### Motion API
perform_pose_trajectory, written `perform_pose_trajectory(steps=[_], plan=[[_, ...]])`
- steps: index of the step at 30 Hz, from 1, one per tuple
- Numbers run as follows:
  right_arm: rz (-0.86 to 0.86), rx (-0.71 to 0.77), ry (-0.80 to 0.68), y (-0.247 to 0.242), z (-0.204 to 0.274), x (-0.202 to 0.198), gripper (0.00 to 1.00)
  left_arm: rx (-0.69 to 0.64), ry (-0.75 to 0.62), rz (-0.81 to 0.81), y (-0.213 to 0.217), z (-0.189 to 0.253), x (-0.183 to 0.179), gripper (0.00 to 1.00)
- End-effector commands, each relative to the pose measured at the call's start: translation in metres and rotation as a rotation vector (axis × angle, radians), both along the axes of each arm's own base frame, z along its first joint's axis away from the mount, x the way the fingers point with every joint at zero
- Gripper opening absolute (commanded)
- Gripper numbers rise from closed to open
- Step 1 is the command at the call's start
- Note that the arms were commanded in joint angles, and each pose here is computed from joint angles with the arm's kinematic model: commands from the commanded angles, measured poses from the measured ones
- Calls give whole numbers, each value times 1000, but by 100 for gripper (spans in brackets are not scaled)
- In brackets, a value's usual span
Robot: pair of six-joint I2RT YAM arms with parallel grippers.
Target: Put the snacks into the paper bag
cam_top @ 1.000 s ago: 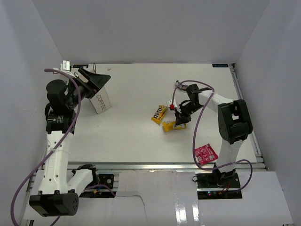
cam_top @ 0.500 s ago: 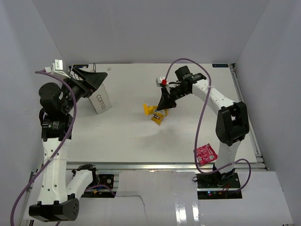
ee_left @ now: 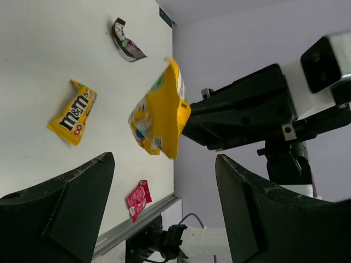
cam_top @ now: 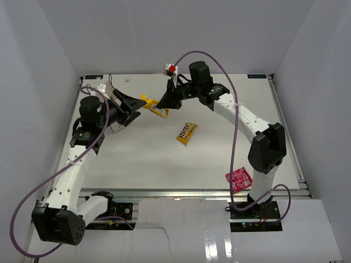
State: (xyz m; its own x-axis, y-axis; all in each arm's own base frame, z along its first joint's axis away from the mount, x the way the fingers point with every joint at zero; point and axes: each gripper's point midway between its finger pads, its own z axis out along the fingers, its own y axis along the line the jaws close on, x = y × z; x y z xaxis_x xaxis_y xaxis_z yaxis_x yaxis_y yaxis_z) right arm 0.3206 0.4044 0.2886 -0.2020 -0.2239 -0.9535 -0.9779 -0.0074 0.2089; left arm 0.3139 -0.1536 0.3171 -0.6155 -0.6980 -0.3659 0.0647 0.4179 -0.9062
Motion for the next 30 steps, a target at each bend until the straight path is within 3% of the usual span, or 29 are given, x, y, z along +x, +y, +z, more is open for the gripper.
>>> perform_pose_trajectory(steps=[1,6,11,24,30], plan=[[-113,87,15,16,42,10,8,-27,-53,-18,-20,13,1,84],[-131,84,55,25,43,-2,8,-18,-42,-39,-39,4,10,84],[-113,84,64,22,42,-9,8,-1,-65,-7,-35,5,16,76],[-31,99,76,1,40,-20,8,172,-124,53,-16,9,18,79],[29,127,105,-3,42,-33,8,186,-130,58,-16,8,24,79]])
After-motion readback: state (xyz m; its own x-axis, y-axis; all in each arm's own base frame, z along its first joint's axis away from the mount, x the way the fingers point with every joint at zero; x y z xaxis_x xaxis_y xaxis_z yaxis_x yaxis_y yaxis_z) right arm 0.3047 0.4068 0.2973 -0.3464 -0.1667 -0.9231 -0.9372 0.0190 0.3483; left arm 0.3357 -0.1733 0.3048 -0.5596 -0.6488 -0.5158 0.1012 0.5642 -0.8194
